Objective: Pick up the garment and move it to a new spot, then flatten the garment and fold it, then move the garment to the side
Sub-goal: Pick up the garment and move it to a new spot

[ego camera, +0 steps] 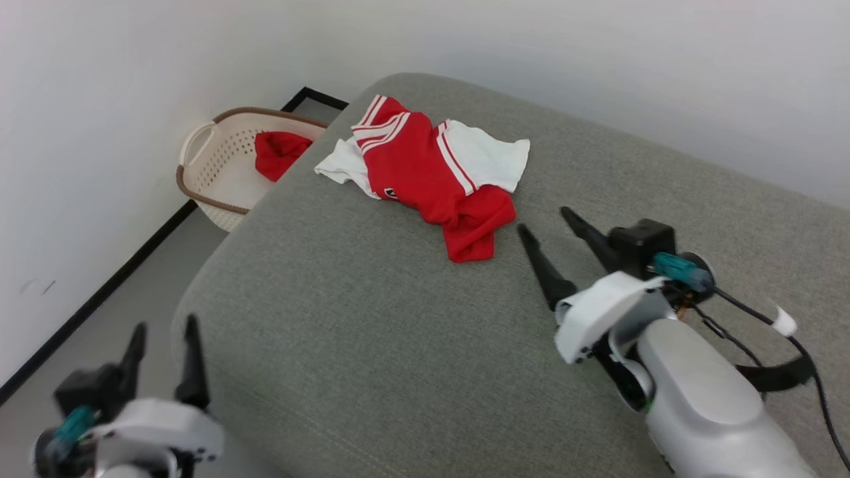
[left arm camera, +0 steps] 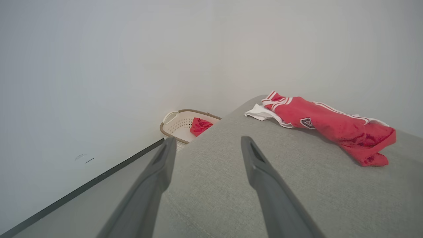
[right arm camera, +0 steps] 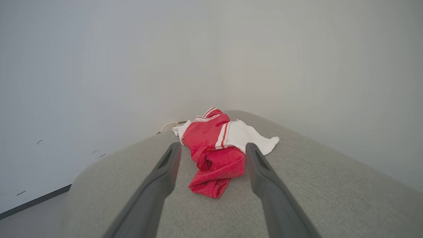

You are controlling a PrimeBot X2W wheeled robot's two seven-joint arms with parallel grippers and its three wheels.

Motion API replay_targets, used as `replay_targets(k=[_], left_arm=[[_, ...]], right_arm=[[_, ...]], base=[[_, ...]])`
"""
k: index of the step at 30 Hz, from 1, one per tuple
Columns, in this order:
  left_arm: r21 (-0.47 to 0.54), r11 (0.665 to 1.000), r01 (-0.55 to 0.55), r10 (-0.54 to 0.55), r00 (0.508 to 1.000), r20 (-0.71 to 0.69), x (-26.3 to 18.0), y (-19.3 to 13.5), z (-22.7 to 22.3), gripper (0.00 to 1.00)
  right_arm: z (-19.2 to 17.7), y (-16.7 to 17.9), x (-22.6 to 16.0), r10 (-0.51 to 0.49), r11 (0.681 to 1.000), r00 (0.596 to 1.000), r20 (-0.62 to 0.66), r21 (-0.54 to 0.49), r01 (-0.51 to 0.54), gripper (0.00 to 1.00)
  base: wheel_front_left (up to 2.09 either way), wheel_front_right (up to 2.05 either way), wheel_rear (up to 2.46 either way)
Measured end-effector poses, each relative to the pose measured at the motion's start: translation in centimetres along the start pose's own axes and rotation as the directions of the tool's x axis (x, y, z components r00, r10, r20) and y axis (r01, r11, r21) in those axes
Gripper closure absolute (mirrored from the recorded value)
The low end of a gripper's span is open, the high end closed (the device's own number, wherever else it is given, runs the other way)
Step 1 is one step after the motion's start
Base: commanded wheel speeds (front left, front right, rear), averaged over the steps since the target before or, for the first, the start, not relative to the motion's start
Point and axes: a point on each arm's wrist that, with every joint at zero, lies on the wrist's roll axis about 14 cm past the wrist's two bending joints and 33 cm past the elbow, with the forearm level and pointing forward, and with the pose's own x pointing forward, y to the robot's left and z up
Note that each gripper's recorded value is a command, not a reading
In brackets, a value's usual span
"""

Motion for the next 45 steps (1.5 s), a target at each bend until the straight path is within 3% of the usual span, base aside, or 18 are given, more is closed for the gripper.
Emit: replay_targets(k=[5,11,13,18,22,28,32,35,40,45], left_arm=[[0.018,0.992,0.128,-0.128,0.992,0.008,2.4,-3.9,0.8,0.00],[0.036,0.975,0.219,-0.221,0.970,0.098,7.1,-6.7,5.4,0.00],[0.086,0.957,0.277,-0.286,0.952,0.111,8.6,-8.5,6.7,0.00],[0.094,0.928,0.360,-0.369,0.922,0.114,12.8,-12.4,9.2,0.00],[0.089,0.905,0.416,-0.422,0.905,0.059,15.9,-15.9,9.1,0.00],[0.034,0.874,0.484,-0.477,0.870,-0.124,19.0,-21.2,5.4,0.00],[-0.012,0.861,0.509,-0.488,0.819,-0.300,20.0,-23.7,1.8,0.00],[-0.040,0.853,0.520,-0.481,0.755,-0.445,20.0,-24.9,-1.3,0.00],[-0.078,0.871,0.485,-0.419,0.651,-0.633,20.4,-24.8,-5.3,0.00],[-0.158,0.878,0.453,-0.414,0.548,-0.727,20.4,-26.3,-8.5,0.00]], right_arm=[[-0.5,-2.9,-1.7,-0.085,0.996,0.996,0.010,0.020,0.085,0.00],[0.5,-3.5,-3.0,-0.111,0.994,0.992,0.053,-0.013,0.112,0.00],[0.8,-4.0,-3.7,-0.126,0.991,0.990,0.064,-0.027,0.128,0.00],[1.0,-5.6,-5.6,-0.182,0.982,0.979,0.089,-0.030,0.185,0.00],[0.0,-7.1,-7.6,-0.231,0.972,0.970,0.076,-0.026,0.234,0.00],[-0.6,-9.1,-10.1,-0.299,0.953,0.951,0.073,-0.018,0.301,0.00],[-1.0,-10.2,-11.5,-0.335,0.941,0.939,0.070,-0.018,0.337,0.00],[-1.3,-10.5,-12.3,-0.348,0.936,0.935,0.067,-0.021,0.350,0.00],[-1.0,-10.7,-13.1,-0.347,0.936,0.935,0.074,-0.042,0.350,0.00],[-0.7,-11.7,-13.9,-0.365,0.927,0.928,0.080,-0.059,0.370,0.00]], base=[[0.00,0.00,0.00],[0.00,0.00,0.00],[0.00,0.00,0.00],[0.00,0.00,0.00],[0.00,0.00,0.00],[0.00,0.00,0.00],[0.00,0.00,0.00],[0.00,0.00,0.00],[0.00,0.00,0.00],[0.00,0.00,0.00]])
